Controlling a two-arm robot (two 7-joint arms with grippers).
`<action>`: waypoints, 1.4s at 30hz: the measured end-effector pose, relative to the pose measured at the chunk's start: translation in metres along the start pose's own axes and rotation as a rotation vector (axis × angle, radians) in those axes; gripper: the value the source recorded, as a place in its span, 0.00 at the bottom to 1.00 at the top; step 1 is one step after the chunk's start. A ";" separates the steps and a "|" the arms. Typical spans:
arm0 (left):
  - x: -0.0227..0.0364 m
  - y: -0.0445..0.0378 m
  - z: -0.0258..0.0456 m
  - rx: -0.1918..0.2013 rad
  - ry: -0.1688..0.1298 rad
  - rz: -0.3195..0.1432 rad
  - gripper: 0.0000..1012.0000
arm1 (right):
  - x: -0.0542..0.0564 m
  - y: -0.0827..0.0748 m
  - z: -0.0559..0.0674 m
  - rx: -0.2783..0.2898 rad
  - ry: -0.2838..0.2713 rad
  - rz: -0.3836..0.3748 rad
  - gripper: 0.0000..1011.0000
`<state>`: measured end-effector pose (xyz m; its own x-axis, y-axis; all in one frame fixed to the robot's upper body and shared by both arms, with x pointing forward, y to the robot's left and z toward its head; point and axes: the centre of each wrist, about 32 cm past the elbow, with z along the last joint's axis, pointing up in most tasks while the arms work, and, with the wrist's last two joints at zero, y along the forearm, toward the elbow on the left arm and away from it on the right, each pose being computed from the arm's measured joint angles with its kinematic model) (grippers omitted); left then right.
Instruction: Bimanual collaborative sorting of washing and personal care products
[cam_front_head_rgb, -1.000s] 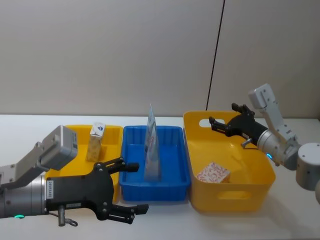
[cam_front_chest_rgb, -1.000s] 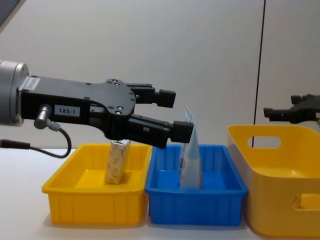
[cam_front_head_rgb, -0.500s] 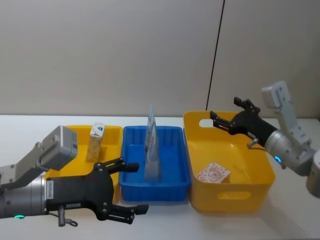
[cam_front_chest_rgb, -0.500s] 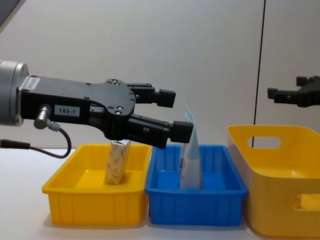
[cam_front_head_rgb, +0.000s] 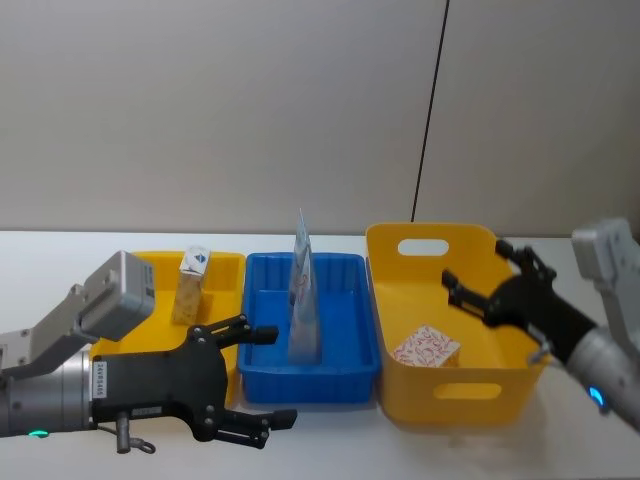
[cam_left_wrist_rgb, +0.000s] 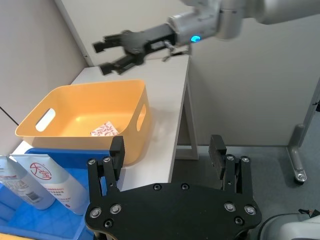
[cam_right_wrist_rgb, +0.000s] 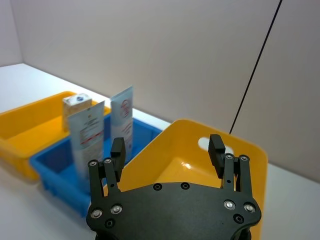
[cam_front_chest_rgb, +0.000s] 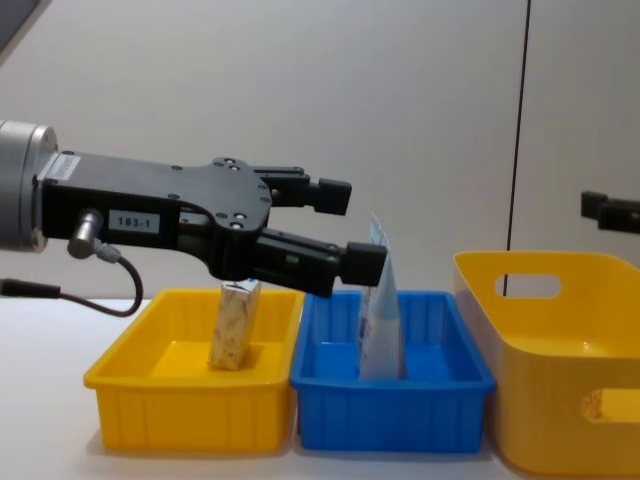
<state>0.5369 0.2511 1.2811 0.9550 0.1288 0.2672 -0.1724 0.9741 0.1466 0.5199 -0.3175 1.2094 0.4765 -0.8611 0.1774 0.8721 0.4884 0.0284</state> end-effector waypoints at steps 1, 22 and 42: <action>0.0000 0.0000 0.0000 0.000 0.000 0.000 0.99 | -0.005 -0.005 0.000 -0.003 0.003 0.003 0.99; 0.0000 0.0000 0.0000 0.000 0.000 0.000 0.99 | -0.108 -0.047 -0.002 -0.038 0.074 0.056 0.99; 0.0000 0.0000 0.0000 0.000 0.000 0.000 0.99 | -0.116 -0.001 -0.022 -0.077 0.069 0.041 0.99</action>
<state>0.5369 0.2511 1.2811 0.9550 0.1287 0.2672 -0.1723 0.9741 0.1465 0.4661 -0.2210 1.1672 0.5159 -0.8497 0.1089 0.8566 0.5132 -0.0536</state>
